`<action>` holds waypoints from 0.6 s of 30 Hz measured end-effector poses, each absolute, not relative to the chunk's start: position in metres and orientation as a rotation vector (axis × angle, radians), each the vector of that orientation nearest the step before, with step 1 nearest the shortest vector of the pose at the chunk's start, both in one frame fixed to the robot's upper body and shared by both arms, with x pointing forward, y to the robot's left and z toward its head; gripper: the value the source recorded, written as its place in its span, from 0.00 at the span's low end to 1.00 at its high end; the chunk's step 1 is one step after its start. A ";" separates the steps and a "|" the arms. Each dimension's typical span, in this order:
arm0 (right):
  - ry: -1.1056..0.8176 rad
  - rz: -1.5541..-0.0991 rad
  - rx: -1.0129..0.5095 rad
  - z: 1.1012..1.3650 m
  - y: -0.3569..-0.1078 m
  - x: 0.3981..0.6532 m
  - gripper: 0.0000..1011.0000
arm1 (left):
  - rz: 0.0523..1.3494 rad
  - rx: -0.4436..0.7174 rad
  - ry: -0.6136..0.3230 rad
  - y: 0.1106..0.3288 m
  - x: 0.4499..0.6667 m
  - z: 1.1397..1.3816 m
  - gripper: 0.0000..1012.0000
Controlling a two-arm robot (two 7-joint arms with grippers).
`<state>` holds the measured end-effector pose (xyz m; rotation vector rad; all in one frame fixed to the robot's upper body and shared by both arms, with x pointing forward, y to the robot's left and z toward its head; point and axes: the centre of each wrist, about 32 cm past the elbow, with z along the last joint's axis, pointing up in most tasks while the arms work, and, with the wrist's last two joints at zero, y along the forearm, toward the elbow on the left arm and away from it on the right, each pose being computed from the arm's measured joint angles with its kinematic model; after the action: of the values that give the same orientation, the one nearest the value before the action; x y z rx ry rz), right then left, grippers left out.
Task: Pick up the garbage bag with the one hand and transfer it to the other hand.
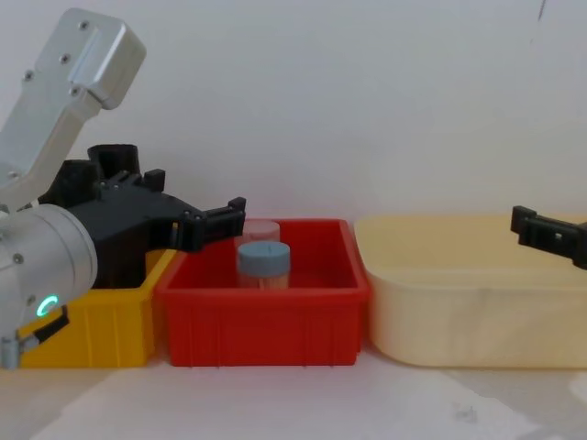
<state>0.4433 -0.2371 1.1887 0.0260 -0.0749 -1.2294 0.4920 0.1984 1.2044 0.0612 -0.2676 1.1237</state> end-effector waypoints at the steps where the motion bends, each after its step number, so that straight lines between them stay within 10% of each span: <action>1: -0.075 -1.229 0.026 1.189 -0.237 0.443 0.99 | 1.124 0.061 -0.267 0.198 0.492 1.204 0.99; 18: -0.075 -1.229 0.026 1.189 -0.237 0.443 0.99 | 1.124 0.061 -0.268 0.198 0.492 1.204 0.99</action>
<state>0.4433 -0.2371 1.1887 0.0259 -0.0748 -1.2295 0.4920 0.1984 1.2044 0.0611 -0.2676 1.1237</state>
